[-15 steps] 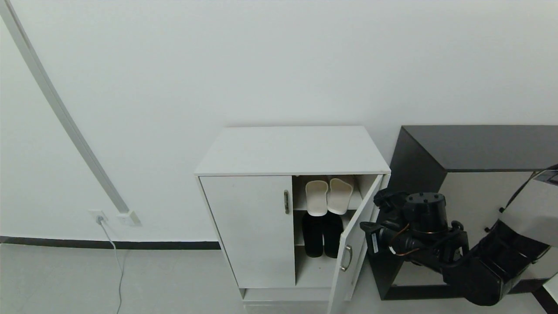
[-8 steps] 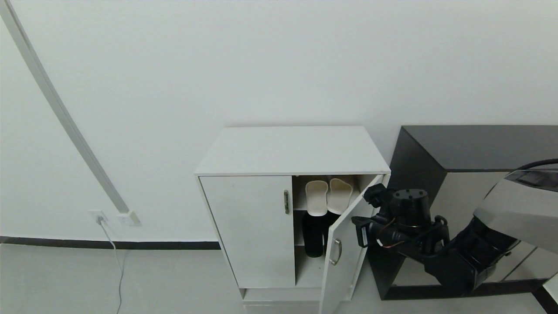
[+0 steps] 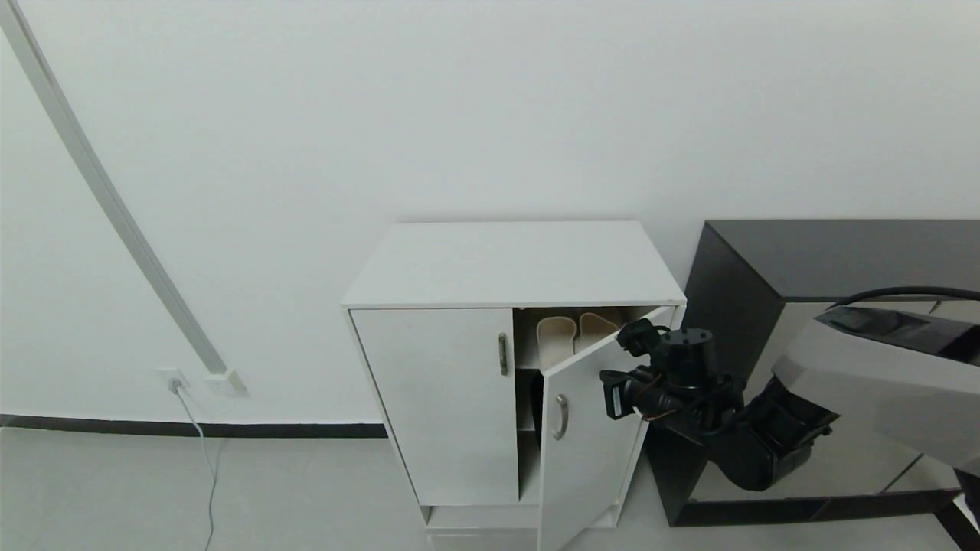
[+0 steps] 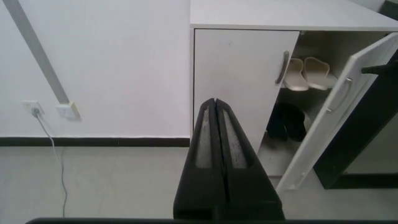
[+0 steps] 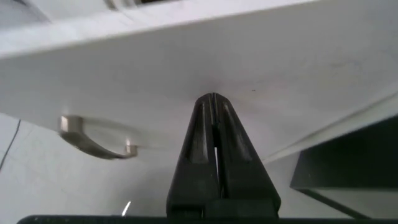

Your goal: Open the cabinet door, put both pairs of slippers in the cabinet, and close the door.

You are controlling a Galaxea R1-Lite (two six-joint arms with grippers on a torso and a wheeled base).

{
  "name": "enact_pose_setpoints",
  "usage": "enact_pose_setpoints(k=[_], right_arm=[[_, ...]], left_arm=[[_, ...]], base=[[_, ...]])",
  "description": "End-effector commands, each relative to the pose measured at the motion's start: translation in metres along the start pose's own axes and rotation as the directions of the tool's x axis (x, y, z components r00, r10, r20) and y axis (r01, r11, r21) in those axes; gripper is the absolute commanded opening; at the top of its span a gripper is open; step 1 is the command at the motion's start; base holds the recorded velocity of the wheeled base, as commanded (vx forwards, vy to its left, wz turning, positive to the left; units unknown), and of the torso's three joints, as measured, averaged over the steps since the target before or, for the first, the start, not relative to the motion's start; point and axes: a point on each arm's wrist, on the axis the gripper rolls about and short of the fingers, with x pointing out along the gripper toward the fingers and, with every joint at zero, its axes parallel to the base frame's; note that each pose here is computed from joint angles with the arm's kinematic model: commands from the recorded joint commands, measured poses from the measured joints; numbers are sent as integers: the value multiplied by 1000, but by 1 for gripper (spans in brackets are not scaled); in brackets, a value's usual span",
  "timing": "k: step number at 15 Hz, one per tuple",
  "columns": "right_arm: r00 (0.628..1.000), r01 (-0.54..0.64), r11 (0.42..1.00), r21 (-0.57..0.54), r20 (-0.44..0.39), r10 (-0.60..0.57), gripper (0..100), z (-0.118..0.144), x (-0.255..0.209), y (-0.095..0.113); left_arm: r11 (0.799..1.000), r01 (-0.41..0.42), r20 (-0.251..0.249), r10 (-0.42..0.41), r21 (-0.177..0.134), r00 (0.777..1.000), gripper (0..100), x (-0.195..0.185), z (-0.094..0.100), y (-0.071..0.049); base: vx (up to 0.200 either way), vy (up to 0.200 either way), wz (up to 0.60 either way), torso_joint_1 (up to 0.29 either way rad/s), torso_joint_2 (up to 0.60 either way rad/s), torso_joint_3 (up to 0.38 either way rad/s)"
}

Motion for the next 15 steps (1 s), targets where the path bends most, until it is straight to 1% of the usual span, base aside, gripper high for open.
enact_pose_setpoints(k=[1, 4, 9, 15], right_arm=[[1000, 9, 1000, 9, -4, -9, 0, -10, 18, -4], [999, 29, 999, 18, 39, -29, 0, -8, 43, -14], [998, 43, 999, 23, 40, -44, 0, 1, 59, -21], [998, 43, 999, 23, 47, -44, 0, 10, 66, -21]], left_arm=[[1000, -1, 0, 1, -1, 1000, 0, 0, 0, 0], [1000, -1, 0, 1, -1, 1000, 0, 0, 0, 0], [1000, 1, 0, -1, -1, 1000, 0, 0, 0, 0], [1000, -1, 0, 1, -1, 1000, 0, 0, 0, 0]], base=[[0, 0, 0, 0, 0, 0], [0, 0, 0, 0, 0, 0], [0, 0, 0, 0, 0, 0], [0, 0, 0, 0, 0, 0]])
